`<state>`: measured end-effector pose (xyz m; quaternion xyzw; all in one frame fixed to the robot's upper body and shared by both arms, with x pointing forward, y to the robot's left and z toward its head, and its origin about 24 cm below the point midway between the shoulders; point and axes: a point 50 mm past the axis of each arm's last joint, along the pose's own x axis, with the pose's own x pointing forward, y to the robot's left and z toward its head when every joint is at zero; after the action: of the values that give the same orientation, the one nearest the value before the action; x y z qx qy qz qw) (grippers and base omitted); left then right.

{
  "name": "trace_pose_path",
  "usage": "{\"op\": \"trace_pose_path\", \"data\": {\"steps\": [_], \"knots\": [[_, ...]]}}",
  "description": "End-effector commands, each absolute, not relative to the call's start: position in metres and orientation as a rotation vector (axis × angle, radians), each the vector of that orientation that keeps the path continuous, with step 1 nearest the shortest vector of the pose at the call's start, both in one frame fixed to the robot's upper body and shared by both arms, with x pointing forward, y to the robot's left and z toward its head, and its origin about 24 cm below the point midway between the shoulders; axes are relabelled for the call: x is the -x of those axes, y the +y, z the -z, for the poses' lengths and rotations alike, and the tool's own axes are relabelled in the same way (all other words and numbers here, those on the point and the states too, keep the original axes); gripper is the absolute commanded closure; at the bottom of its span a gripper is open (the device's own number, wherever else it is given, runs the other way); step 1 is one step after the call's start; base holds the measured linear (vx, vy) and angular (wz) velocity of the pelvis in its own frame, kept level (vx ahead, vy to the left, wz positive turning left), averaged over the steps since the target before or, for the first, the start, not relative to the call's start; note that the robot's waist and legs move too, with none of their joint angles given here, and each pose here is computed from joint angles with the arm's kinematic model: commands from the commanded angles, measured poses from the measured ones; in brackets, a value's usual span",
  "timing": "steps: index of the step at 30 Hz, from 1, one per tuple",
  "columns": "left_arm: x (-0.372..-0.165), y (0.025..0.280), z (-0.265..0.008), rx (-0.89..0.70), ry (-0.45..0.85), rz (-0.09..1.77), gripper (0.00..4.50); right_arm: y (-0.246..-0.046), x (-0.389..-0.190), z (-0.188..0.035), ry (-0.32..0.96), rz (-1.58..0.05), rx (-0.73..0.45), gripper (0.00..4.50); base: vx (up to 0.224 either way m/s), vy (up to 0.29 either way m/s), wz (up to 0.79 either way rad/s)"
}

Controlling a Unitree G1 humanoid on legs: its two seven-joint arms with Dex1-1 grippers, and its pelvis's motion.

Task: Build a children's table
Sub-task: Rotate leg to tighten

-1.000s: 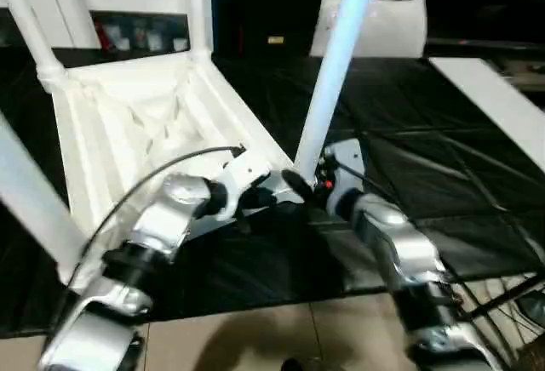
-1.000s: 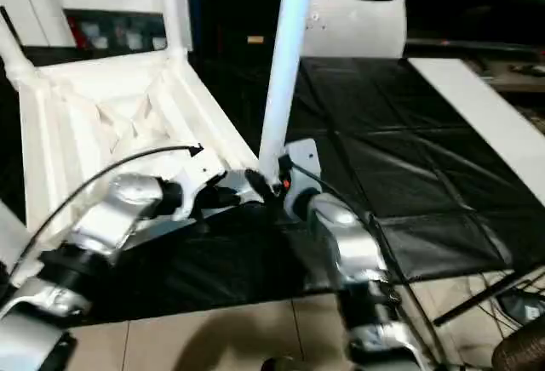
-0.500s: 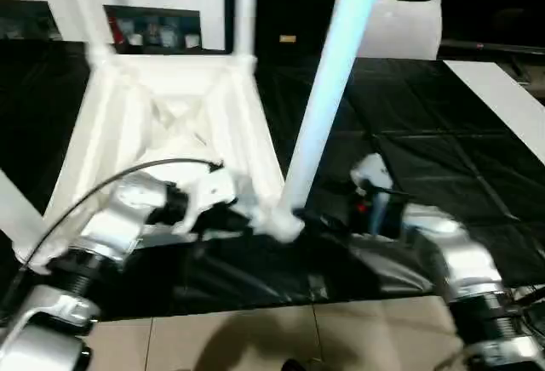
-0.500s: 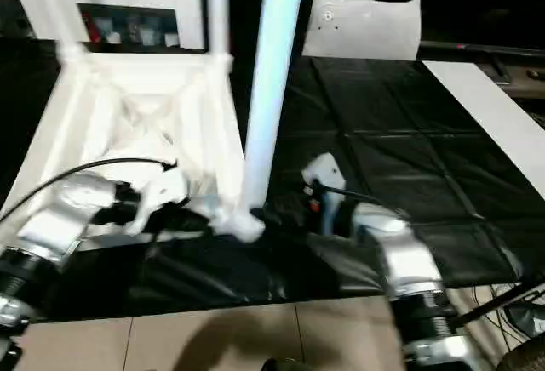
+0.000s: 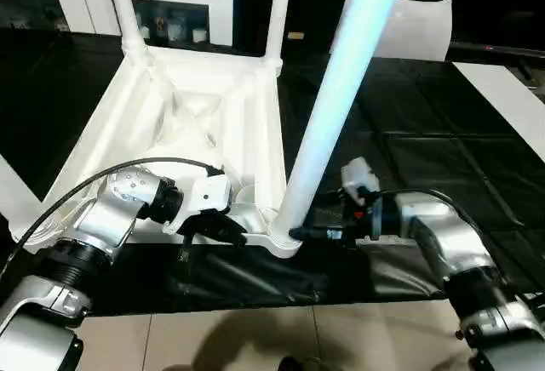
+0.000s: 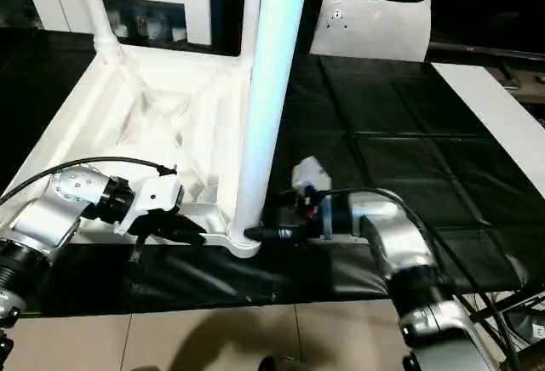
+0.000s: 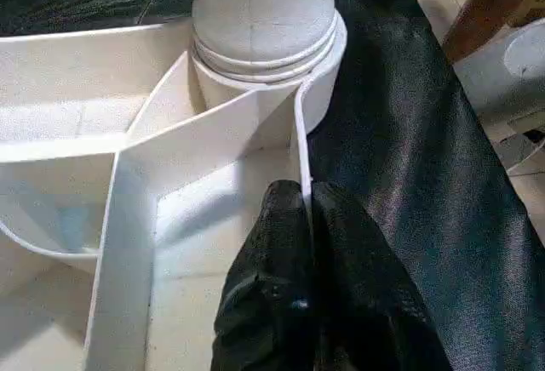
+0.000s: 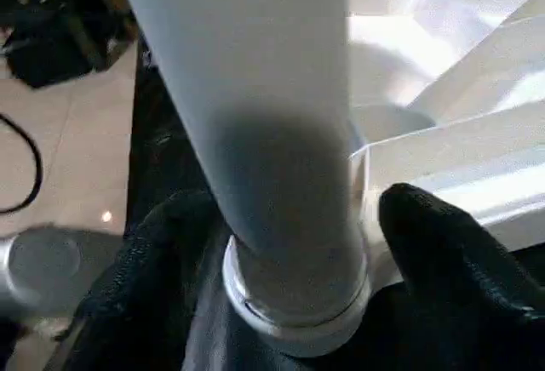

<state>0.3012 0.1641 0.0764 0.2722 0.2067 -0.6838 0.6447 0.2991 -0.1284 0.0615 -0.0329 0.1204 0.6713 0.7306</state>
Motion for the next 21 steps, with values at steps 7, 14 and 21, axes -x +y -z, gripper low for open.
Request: {"op": "trace_pose_path", "data": {"steps": [7,14,21], "knots": [[-0.289,0.159,-0.057,-0.674,0.587,1.673,4.50,-0.122,-0.301,-0.061,0.254,-1.545,0.108,2.05,0.000,0.000,0.00],[-0.288,0.161,-0.054,-0.686,0.598,1.670,4.50,-0.118,-0.298,-0.057,0.255,-1.564,0.089,2.48,0.000,0.000,0.00],[-0.300,0.151,-0.055,-0.558,0.545,1.446,4.50,-0.114,-0.283,-0.041,0.308,-1.426,0.016,2.57,0.000,0.000,0.00]]}}
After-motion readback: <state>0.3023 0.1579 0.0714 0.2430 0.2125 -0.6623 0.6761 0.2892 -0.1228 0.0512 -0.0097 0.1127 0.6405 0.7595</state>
